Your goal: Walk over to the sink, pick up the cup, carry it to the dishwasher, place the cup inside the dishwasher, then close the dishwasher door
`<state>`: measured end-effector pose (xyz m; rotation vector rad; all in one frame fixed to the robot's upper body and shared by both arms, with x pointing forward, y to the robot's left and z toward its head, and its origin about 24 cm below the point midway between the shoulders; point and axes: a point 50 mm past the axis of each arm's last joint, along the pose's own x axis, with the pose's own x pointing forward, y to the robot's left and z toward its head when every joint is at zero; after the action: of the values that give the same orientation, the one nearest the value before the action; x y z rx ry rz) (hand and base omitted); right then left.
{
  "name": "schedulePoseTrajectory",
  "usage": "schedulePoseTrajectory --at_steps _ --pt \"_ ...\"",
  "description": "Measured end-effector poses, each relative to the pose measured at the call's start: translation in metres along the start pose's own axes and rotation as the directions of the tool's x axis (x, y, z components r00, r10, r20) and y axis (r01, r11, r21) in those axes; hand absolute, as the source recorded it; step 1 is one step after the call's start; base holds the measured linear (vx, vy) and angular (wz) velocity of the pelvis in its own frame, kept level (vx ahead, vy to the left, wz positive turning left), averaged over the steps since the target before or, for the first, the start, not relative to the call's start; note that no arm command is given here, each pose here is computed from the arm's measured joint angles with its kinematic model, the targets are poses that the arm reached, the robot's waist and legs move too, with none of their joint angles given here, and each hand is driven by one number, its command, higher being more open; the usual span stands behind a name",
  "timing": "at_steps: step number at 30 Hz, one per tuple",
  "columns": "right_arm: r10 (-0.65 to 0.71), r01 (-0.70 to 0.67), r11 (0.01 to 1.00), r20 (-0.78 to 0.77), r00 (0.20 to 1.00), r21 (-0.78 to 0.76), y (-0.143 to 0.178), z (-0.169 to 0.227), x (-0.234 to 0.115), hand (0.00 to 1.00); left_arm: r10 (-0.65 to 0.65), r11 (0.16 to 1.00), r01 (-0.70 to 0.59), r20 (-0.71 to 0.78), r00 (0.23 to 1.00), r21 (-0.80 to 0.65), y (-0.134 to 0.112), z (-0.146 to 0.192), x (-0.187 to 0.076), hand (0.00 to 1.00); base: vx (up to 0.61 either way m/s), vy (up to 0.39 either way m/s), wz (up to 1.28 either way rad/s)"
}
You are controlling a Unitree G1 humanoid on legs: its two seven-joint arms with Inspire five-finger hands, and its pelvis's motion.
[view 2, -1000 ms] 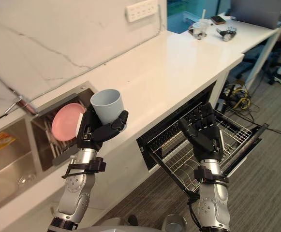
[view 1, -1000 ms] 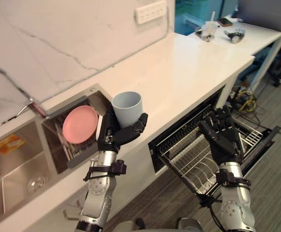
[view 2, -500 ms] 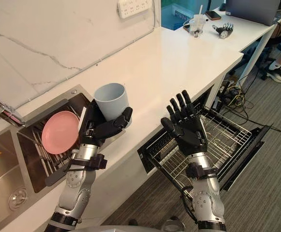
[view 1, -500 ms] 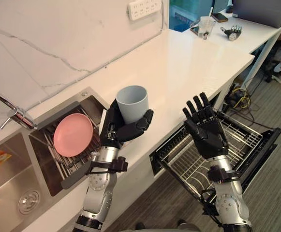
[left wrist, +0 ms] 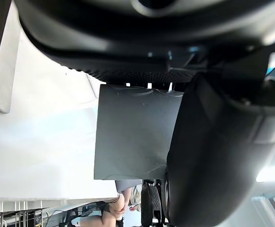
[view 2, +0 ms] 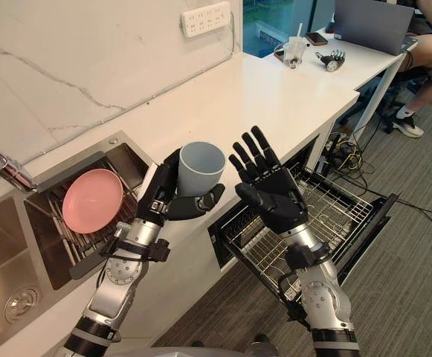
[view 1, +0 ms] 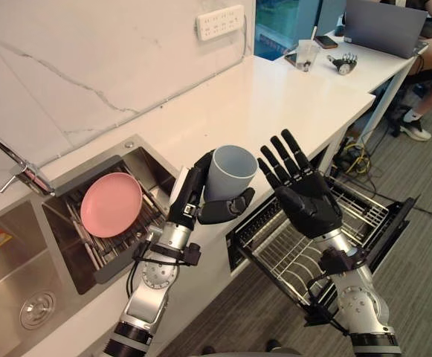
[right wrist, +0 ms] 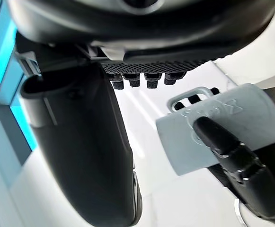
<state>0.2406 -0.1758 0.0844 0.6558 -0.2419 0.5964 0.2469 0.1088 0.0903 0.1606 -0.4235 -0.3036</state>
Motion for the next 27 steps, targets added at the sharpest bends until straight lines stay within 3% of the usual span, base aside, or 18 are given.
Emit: schedulePoseTrajectory --at_steps 5,16,17,27 --pt "-0.022 0.012 0.992 -0.080 0.997 -0.124 0.003 -0.003 0.010 1.00 -0.029 0.999 0.029 -0.003 1.000 0.044 -0.005 0.001 0.002 0.00 -0.04 0.009 0.05" --pt "-0.071 0.045 0.986 -0.158 0.985 -0.161 0.008 -0.015 0.020 1.00 -0.056 0.995 0.056 0.001 0.998 0.084 -0.012 0.004 0.005 0.00 0.00 0.001 0.00" --pt "-0.082 0.055 0.985 -0.164 0.983 -0.162 0.009 -0.018 0.021 0.00 -0.064 0.995 0.064 0.003 0.998 0.081 -0.014 0.005 0.006 0.00 0.00 0.000 0.00" --pt "-0.199 0.160 0.957 -0.147 0.969 -0.242 0.015 -0.029 0.027 0.00 -0.043 0.995 0.042 0.005 0.999 0.088 -0.019 0.006 0.006 0.00 -0.01 -0.001 0.01"
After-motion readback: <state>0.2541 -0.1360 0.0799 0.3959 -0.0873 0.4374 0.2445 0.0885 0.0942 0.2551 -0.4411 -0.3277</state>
